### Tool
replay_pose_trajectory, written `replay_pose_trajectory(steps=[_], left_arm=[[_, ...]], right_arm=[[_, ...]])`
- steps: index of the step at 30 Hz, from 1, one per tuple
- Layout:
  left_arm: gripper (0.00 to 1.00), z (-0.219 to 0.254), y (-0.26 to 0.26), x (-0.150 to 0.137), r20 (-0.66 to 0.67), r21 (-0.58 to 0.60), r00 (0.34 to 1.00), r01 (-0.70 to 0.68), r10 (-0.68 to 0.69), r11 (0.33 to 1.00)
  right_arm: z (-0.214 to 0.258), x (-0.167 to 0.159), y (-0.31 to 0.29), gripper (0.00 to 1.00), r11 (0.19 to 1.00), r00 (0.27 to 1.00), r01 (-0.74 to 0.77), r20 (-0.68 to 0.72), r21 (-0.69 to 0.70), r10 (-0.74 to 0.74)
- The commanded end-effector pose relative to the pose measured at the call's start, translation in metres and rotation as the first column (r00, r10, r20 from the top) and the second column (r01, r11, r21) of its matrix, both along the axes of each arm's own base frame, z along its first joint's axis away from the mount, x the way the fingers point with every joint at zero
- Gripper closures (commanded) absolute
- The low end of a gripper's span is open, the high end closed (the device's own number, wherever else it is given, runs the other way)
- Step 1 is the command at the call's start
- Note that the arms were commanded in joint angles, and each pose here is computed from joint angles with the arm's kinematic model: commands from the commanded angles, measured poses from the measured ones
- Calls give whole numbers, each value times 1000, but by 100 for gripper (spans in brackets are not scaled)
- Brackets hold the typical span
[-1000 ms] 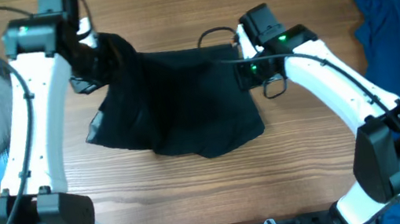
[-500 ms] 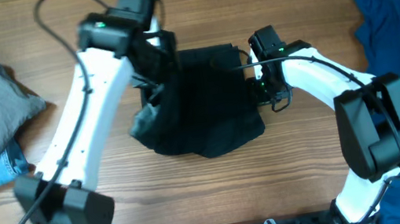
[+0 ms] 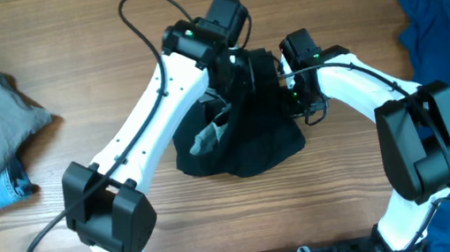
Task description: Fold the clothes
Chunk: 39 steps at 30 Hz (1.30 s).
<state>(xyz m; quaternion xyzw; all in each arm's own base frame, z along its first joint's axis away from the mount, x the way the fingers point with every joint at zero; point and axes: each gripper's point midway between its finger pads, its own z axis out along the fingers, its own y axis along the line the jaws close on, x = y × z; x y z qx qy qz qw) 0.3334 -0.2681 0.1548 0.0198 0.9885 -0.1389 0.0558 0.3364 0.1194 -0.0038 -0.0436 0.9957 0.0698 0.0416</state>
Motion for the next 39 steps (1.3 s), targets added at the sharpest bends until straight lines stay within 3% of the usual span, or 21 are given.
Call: replay_pose_trajectory(steps=[1, 4, 8, 10, 14, 19, 22, 24, 30, 39], left_arm=[[96, 8, -12, 4, 26, -35, 1000, 1, 0, 999], [91, 8, -12, 4, 26, -36, 1000, 1, -1, 999], [50, 10, -17, 4, 26, -62, 1000, 10, -8, 998], [43, 11, -18, 8, 46, -69, 999, 22, -19, 997], [43, 16, -11, 29, 106, -87, 994, 25, -16, 996], [42, 26, 24, 84, 249, -82, 966, -57, 76, 995], [42, 30, 47, 118, 327, -91, 933, -129, 152, 987], [42, 26, 61, 138, 355, -100, 915, -164, 189, 981], [42, -15, 85, 167, 330, -83, 912, -228, 243, 970], [40, -95, 96, 170, 205, -2, 946, -255, 250, 967]], right_arm=[[-9, -4, 2, 91, 1000, 1000, 2, -28, 8, -1], [-9, -5, 2, 91, 1000, 1000, 4, -29, 8, -4], [-9, -7, 6, 94, 999, 999, 3, -42, 33, -1], [-8, -9, 6, 96, 999, 999, 3, -51, 35, -1], [14, 3, -11, 96, 999, 999, 39, -25, -14, -39], [85, 36, -38, 96, 994, 990, 100, 102, -42, -96], [130, 47, -35, 95, 998, 980, 65, 190, 7, -66], [156, 47, -14, 95, 994, 971, -36, 239, 105, 9], [195, 9, 71, 95, 805, 936, -335, 274, 489, 222], [147, -48, 105, 95, 780, 935, -339, 100, 526, 339]])
